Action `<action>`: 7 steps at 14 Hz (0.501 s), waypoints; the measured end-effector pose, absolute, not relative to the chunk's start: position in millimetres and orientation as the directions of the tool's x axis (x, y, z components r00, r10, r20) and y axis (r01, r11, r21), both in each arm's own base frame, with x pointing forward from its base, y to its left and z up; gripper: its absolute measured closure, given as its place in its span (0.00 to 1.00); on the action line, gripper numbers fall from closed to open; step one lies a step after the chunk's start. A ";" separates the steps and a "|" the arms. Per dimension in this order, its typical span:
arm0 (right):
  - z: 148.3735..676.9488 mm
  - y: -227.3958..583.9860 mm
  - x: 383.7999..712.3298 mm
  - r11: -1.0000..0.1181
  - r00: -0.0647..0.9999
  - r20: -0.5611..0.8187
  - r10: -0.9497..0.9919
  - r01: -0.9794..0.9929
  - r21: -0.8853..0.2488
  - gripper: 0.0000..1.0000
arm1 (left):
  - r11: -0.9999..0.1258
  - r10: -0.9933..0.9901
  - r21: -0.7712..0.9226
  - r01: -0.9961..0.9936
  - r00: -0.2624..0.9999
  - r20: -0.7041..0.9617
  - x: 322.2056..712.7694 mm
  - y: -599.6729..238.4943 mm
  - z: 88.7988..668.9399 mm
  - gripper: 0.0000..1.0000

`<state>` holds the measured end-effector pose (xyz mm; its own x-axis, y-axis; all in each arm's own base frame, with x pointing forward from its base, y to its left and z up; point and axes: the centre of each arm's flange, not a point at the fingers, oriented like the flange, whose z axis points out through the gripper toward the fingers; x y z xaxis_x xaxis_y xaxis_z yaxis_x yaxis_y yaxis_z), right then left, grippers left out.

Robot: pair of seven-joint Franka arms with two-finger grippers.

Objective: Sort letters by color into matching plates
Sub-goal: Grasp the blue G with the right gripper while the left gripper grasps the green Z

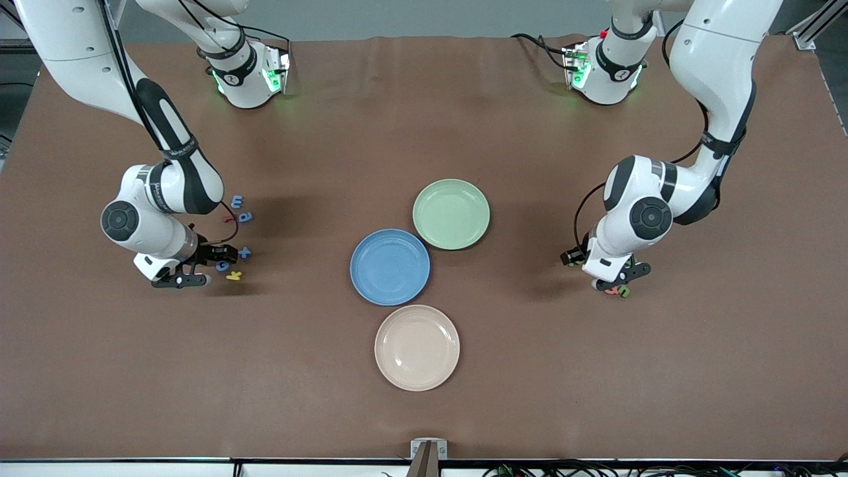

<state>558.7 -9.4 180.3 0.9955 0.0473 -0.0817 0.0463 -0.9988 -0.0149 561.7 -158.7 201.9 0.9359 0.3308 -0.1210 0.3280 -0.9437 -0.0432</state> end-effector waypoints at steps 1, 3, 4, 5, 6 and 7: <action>180.0 -9.4 558.5 -0.999 0.996 -0.080 0.047 0.046 -0.015 0.22 | -0.943 0.333 -0.043 0.330 0.935 -0.124 561.2 -158.6 195.4 0.27; 178.8 -9.4 557.5 -0.999 0.996 -0.078 0.047 0.046 -0.015 0.26 | -0.942 0.335 -0.042 0.333 0.933 -0.128 560.9 -157.7 187.4 0.30; 178.2 -9.4 557.2 -0.999 0.996 -0.075 0.047 0.046 -0.014 0.30 | -0.942 0.335 -0.042 0.333 0.933 -0.129 560.9 -157.7 186.0 0.32; 177.6 -9.4 556.9 -0.999 0.996 -0.075 0.047 0.047 -0.014 0.30 | -0.942 0.336 -0.043 0.333 0.933 -0.130 560.8 -157.7 185.2 0.33; 177.0 -9.4 556.5 -0.999 0.996 -0.076 0.047 0.047 -0.014 0.33 | -0.942 0.336 -0.042 0.333 0.933 -0.130 560.9 -157.7 184.5 0.35; 176.1 -9.3 556.2 -0.999 0.996 -0.076 0.048 0.047 -0.014 0.33 | -0.942 0.336 -0.041 0.333 0.933 -0.129 560.9 -157.7 183.6 0.35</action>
<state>556.2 -9.3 176.1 0.9960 0.0475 -0.0759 0.0466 -0.9988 -0.0144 560.9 -157.7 183.6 0.9330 0.3359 -0.1294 0.3334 -0.9419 -0.0412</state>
